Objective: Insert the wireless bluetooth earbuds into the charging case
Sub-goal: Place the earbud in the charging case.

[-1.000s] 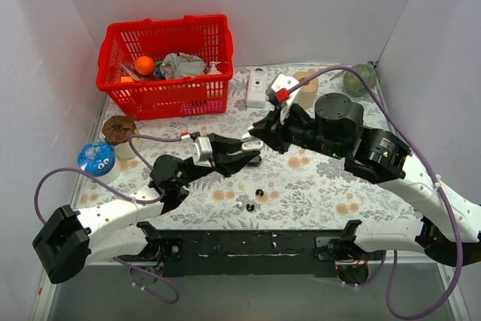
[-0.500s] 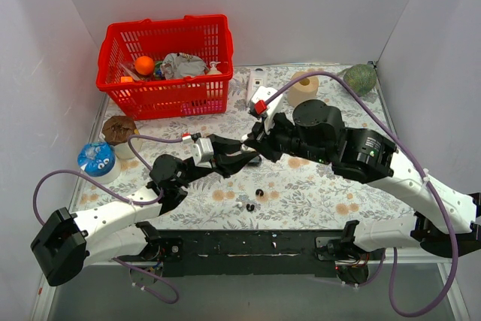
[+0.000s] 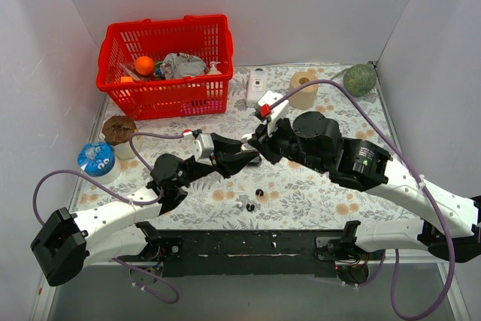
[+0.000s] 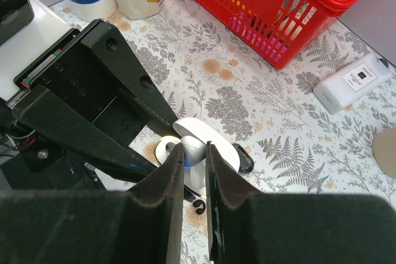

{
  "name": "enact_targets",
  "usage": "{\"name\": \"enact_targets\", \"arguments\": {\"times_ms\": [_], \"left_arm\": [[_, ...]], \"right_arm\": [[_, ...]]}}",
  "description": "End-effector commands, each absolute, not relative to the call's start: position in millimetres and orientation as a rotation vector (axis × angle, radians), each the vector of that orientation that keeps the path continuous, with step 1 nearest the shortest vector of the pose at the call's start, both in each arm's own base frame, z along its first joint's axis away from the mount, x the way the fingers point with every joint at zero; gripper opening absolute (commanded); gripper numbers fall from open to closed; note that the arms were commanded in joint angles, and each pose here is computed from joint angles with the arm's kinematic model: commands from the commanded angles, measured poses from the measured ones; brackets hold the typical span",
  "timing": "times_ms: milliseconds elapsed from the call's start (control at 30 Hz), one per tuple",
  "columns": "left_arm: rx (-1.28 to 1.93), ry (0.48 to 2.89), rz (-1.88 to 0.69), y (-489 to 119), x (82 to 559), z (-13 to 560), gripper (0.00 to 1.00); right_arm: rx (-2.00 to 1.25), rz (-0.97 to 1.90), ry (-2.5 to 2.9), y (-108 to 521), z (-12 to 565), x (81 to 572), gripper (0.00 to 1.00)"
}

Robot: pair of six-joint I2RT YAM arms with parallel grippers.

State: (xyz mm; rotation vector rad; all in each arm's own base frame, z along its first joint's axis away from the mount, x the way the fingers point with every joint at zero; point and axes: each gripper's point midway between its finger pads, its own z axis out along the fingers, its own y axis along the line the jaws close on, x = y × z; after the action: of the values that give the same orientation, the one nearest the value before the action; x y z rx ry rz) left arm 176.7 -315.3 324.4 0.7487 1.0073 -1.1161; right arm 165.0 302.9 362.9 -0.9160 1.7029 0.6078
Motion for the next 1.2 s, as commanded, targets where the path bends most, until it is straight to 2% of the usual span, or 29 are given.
{"name": "enact_targets", "arguments": {"times_ms": [0, 300, 1167], "left_arm": [[0.717, 0.960, -1.116, -309, 176, 346, 0.00], [0.722, 0.970, -1.122, -311, 176, 342, 0.00], [0.719, 0.961, -1.130, -315, 179, 351, 0.00]], "right_arm": [[-0.821, 0.651, 1.649, 304, 384, 169, 0.01], [-0.800, 0.676, 1.615, 305, 396, 167, 0.01], [-0.897, 0.653, 1.649, 317, 367, 156, 0.01]]}}
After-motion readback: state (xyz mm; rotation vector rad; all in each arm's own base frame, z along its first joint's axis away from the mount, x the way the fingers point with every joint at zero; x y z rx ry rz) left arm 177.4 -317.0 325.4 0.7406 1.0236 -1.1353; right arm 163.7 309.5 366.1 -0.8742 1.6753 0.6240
